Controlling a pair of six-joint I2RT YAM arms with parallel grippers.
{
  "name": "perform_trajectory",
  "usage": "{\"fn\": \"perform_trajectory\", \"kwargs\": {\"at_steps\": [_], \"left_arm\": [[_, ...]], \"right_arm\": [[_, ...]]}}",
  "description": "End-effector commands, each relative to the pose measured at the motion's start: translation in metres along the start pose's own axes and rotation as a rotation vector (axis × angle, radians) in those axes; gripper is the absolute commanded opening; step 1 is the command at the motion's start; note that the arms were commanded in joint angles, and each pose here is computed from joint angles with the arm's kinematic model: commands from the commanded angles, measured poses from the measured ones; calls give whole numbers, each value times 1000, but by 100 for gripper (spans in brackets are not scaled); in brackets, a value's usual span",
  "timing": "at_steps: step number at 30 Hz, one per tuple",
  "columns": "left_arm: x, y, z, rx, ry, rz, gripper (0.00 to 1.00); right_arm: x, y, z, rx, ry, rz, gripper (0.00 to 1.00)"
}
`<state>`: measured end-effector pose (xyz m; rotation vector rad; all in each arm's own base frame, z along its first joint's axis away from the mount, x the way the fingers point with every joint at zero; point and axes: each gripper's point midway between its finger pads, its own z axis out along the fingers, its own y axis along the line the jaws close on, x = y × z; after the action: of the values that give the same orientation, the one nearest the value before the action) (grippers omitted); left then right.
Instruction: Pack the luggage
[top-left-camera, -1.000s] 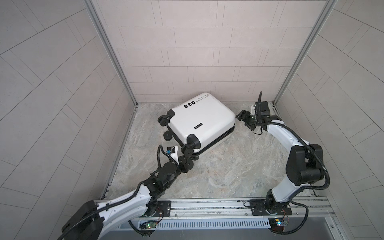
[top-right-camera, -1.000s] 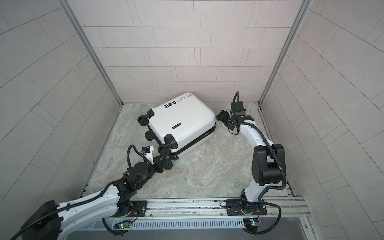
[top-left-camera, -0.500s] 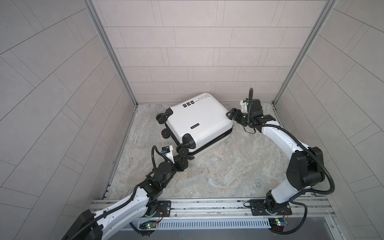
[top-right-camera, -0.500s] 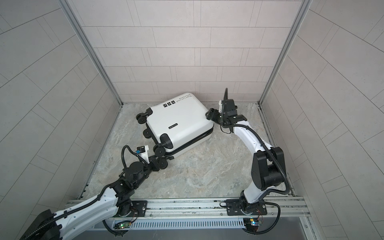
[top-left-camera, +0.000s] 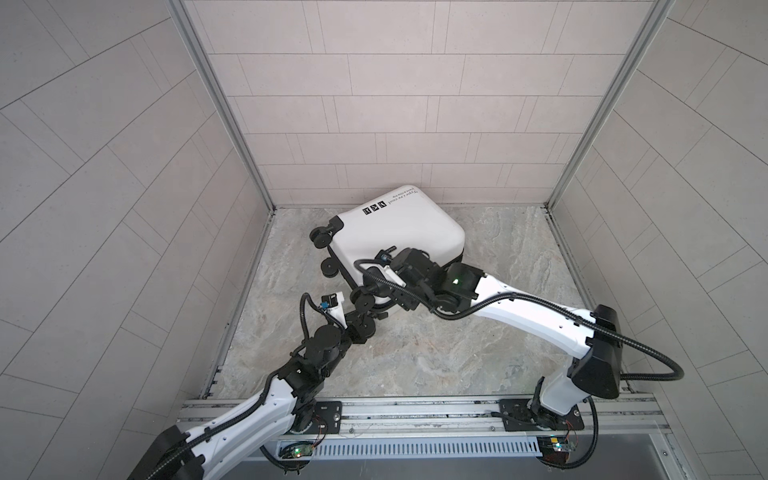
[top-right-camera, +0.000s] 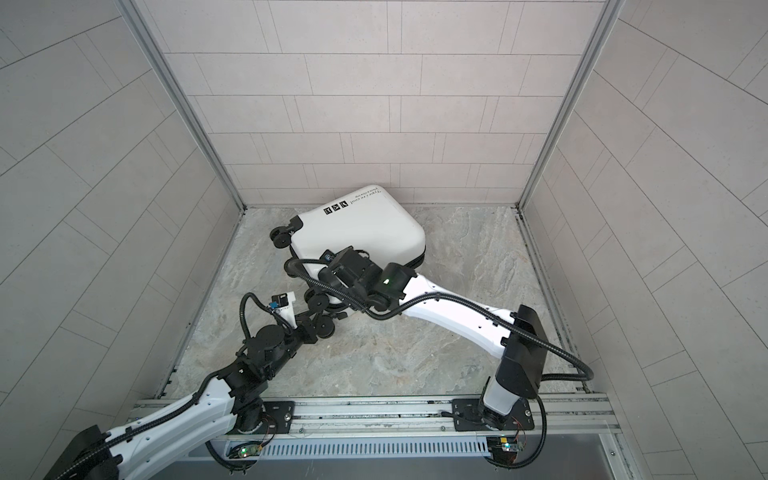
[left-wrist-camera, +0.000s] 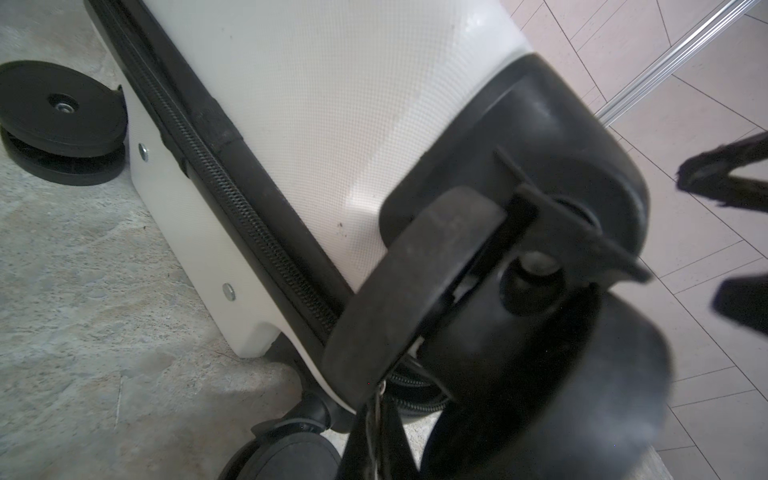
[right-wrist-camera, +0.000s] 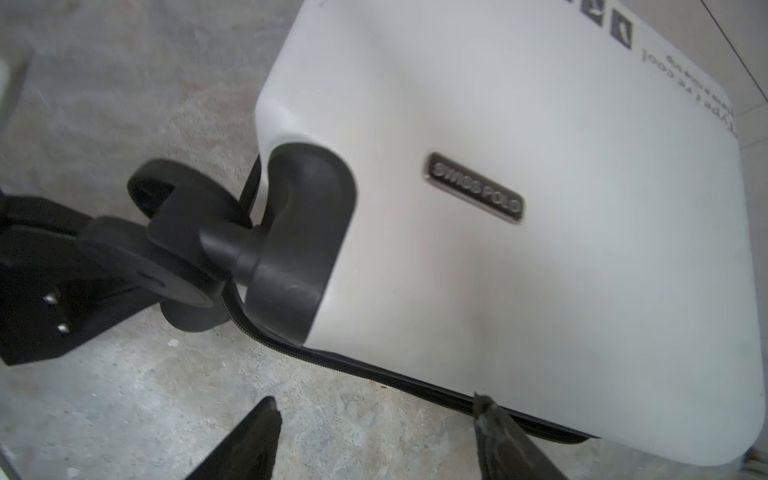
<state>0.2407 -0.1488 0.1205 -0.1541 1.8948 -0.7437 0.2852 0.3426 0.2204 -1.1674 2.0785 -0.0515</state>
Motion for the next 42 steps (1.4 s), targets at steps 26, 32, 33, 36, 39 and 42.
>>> {"fn": "perform_trajectory", "kwargs": {"at_steps": [26, 32, 33, 36, 39, 42], "left_arm": [[15, -43, 3, 216, 105, 52, 0], [24, -59, 6, 253, 122, 70, 0], [24, -61, 7, 258, 119, 70, 0], [24, -68, 6, 272, 103, 78, 0], [25, -74, 4, 282, 91, 94, 0], [24, -77, 3, 283, 87, 97, 0]], "right_arm": [[-22, -7, 61, -28, 33, -230, 69], [-20, -4, 72, -38, 42, -205, 68], [-20, -3, 73, -41, 43, -200, 68], [-19, -3, 75, -45, 43, -182, 67], [-20, -3, 76, -48, 37, -163, 67], [-23, -4, 74, -56, 24, -144, 67]]}}
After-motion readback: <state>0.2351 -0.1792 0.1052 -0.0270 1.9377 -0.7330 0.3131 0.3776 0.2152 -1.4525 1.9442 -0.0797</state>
